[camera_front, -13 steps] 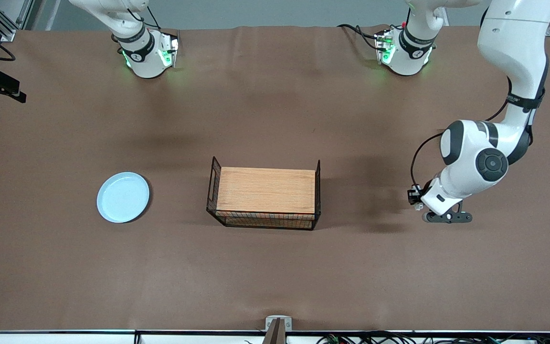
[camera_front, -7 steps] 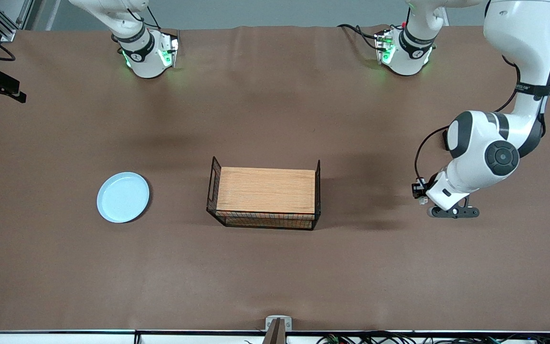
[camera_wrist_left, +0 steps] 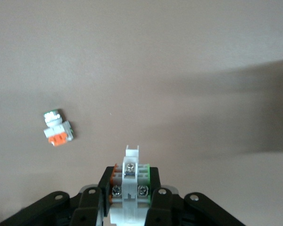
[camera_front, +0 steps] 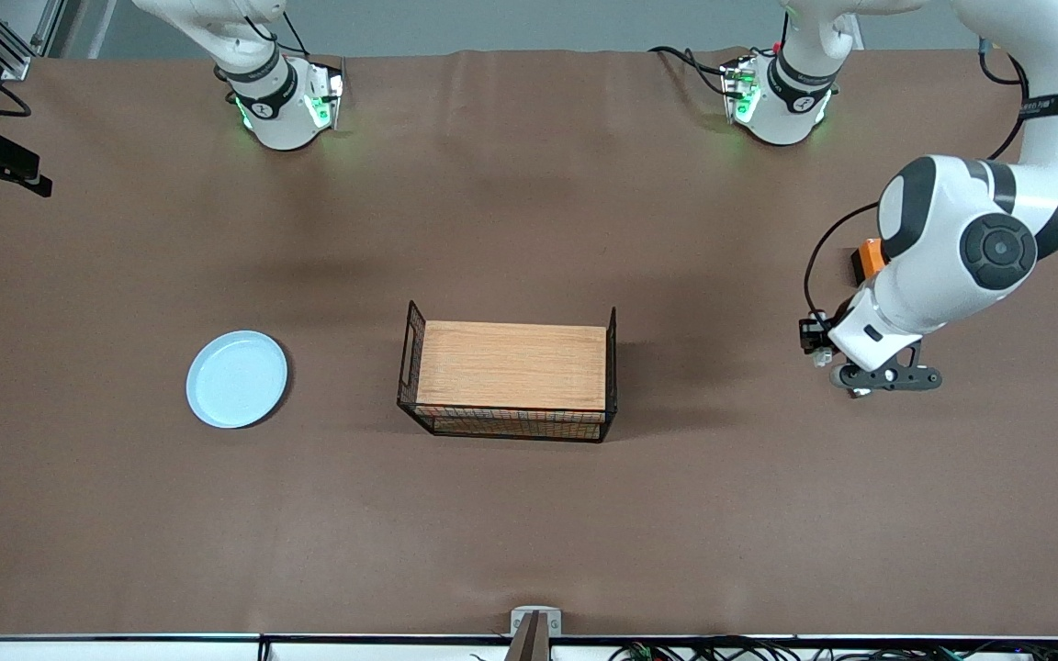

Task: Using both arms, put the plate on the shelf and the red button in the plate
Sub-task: 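Lift the white push-button off the table with the left gripper, then move the right gripper toward the rim of the light blue plate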

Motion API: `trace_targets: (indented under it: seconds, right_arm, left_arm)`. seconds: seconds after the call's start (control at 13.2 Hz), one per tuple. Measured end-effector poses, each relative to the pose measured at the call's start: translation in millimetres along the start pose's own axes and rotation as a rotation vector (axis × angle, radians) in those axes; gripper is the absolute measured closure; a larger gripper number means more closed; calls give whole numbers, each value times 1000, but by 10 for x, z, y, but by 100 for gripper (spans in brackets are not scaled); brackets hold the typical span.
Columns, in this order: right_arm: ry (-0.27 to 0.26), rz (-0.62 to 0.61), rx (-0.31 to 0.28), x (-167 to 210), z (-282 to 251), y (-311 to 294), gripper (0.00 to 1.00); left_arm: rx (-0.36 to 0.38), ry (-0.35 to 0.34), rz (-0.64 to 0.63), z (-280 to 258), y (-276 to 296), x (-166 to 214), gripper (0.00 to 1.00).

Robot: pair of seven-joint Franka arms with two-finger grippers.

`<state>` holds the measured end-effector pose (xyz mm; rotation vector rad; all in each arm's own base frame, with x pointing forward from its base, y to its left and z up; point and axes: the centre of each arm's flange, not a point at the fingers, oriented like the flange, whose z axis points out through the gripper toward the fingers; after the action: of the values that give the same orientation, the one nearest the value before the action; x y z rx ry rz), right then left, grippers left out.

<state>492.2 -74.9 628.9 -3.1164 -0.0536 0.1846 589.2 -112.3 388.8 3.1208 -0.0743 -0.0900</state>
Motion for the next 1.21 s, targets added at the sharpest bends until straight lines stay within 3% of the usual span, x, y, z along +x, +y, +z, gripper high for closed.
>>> trace_targets:
  seconds: [0.6, 1.21]
  right_arm:
    - [-2, -43, -6, 35, 2, -220, 0]
    - [-2, -42, -6, 34, 2, -212, 0]
  left_arm:
    - [-22, 12, -73, -595, 866, -109, 67]
    - [-26, 14, -82, -613, 995, -142, 67]
